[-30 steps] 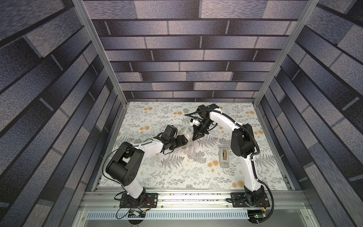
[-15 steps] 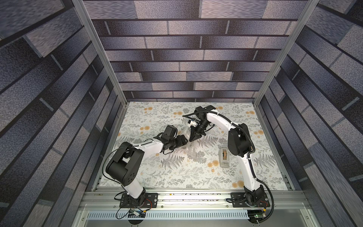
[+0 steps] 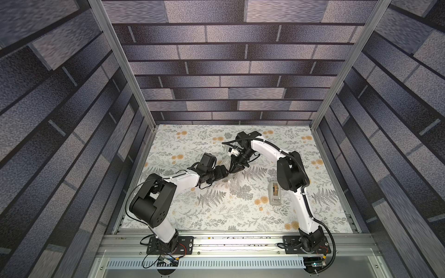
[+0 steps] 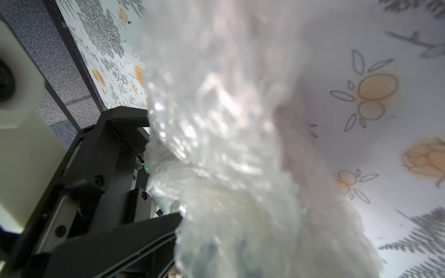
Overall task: Wrap bowls in bubble wrap
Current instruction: Stick the tape on the bubble wrap.
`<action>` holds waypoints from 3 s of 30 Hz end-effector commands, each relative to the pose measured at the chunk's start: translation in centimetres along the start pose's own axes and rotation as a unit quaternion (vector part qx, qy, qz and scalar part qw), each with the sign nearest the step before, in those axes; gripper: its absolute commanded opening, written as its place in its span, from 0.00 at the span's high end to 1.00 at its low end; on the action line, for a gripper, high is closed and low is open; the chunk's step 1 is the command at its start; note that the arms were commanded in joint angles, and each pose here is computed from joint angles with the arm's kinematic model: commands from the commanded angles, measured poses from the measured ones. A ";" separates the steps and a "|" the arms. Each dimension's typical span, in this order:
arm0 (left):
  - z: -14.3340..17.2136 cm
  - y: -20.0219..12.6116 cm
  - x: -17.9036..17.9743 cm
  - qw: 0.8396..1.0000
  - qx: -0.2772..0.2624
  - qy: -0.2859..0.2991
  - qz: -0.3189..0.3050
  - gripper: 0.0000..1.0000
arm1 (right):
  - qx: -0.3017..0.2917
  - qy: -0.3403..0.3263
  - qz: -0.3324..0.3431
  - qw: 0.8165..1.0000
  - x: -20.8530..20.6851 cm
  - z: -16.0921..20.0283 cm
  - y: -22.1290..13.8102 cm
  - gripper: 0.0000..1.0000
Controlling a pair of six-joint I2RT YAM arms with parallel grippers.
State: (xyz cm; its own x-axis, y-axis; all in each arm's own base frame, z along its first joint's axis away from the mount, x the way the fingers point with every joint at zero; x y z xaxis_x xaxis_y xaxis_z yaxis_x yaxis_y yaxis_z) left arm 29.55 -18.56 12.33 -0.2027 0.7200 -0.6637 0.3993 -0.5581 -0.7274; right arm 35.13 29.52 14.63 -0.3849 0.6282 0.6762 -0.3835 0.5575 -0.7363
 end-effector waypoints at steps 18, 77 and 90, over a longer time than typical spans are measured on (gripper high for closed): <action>-0.1 -0.7 -0.8 1.000 -0.007 0.016 0.016 0.17 | -0.072 -0.025 -0.028 0.997 3.0 -0.6 -2.1 0.00; 0.2 0.4 -2.3 0.999 0.009 0.030 0.013 0.17 | -0.258 -0.002 -0.015 0.966 5.2 5.3 -13.0 0.41; 0.2 0.0 -4.4 0.999 0.010 0.044 0.020 0.17 | -0.241 0.024 -0.018 0.970 3.6 6.1 -9.9 1.00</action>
State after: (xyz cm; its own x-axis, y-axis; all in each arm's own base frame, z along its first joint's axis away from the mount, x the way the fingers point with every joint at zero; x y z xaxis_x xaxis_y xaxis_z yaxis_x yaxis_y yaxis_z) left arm 30.13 -21.17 14.41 -0.1405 0.7201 -0.6795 0.3979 -0.5874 -0.7048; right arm 32.29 22.41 23.71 -0.3100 0.6407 0.7024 0.0245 0.7439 -0.6678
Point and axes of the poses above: each gripper's point midway between its finger pads, its own y axis out along the fingers, its own x axis along the line the jaws close on, z = x × y, the point moved 9 cm from there along -y, back along the fingers, and after that the axes turned 12 degrees about -y, right-handed, at the moved point
